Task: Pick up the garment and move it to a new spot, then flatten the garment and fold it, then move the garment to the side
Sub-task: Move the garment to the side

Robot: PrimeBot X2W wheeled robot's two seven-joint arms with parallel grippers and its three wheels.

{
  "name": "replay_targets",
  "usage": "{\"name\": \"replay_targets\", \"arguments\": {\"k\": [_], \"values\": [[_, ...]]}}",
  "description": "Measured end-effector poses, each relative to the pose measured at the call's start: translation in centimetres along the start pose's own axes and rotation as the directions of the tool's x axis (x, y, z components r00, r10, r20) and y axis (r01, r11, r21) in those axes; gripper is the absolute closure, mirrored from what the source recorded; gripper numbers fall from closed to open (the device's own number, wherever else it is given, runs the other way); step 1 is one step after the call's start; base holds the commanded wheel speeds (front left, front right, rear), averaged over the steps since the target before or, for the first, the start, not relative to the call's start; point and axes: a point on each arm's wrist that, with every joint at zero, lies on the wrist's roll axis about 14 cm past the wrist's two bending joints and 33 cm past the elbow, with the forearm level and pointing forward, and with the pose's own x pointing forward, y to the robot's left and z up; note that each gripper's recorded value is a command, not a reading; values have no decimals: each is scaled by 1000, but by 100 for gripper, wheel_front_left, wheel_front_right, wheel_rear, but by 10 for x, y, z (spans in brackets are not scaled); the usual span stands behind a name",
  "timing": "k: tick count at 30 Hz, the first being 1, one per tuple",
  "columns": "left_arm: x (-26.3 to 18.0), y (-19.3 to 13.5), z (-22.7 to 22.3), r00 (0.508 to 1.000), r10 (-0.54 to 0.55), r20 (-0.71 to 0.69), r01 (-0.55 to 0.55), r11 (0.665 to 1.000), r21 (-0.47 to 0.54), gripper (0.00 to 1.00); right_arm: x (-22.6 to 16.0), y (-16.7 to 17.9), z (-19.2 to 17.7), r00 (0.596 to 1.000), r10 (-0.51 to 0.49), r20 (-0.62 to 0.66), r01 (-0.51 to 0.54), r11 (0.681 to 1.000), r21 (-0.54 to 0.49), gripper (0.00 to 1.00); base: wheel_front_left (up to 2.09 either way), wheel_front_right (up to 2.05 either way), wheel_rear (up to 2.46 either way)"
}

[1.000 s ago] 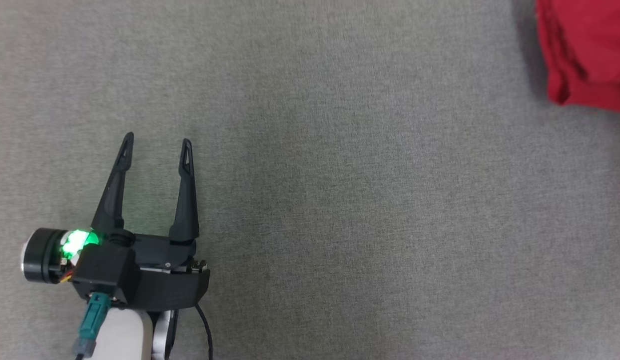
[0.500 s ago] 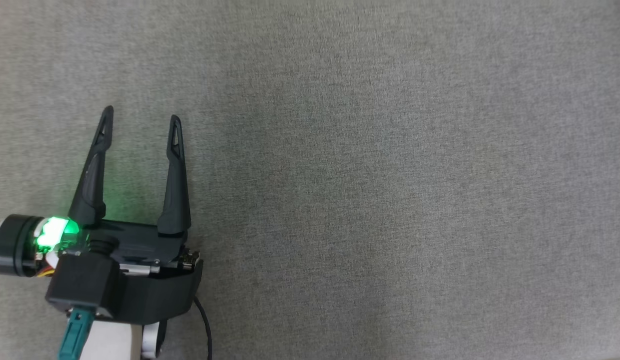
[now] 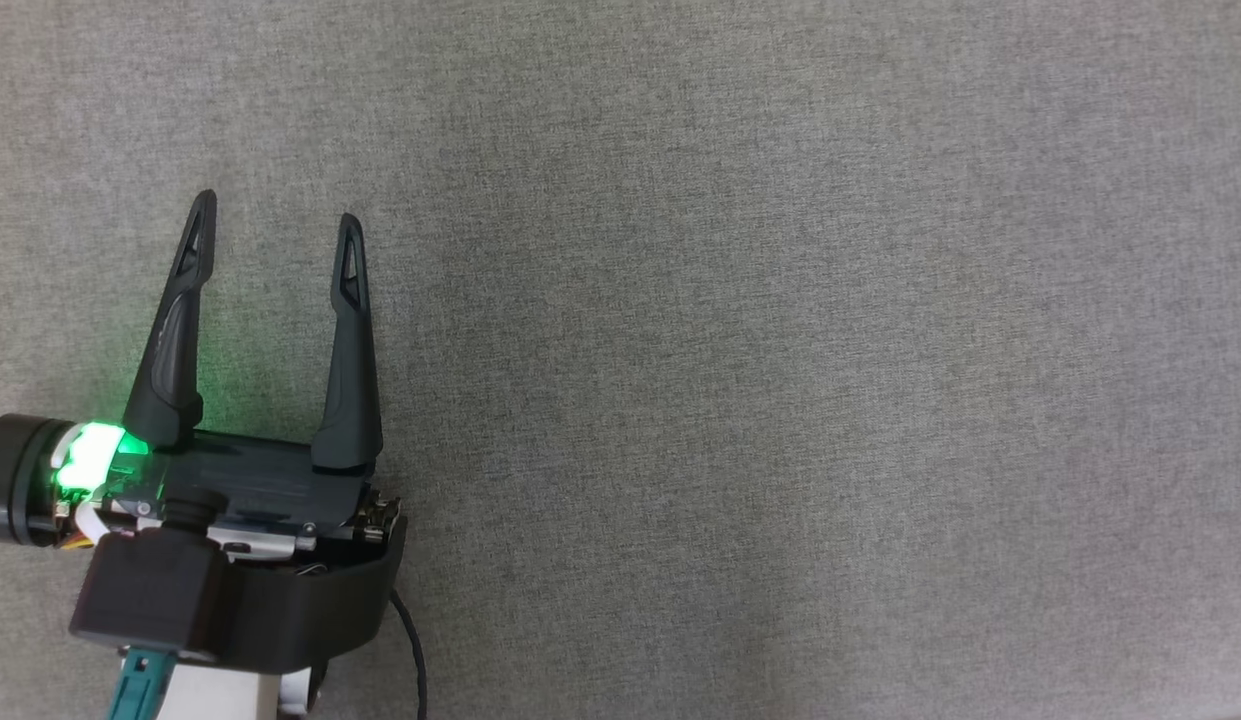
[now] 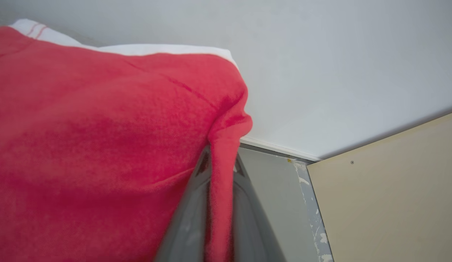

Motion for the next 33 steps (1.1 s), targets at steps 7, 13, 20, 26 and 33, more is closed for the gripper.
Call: {"name": "replay_targets", "arguments": {"k": [7,13,20,26,33], "values": [[-1,2,4,1000,14,2,-14,1000,3,0,0,-5,13,999,-15,30,16,999,-34,0,0,0,0],[-7,7,21,999,38,18,-38,999,11,0,-14,-14,39,991,-42,128,36,998,48,0,0,0,0],[-36,22,42,994,105,2,-105,994,18,0,-45,9,76,954,7,300,-44,992,117,0,0,0,0],[-73,35,62,985,173,-10,-173,984,39,0,-87,33,92,918,51,393,-133,974,186,0,0,0,0],[-116,40,88,977,214,2,-214,975,58,0,-157,48,99,856,35,517,-226,923,310,0,0,0,0]]}}
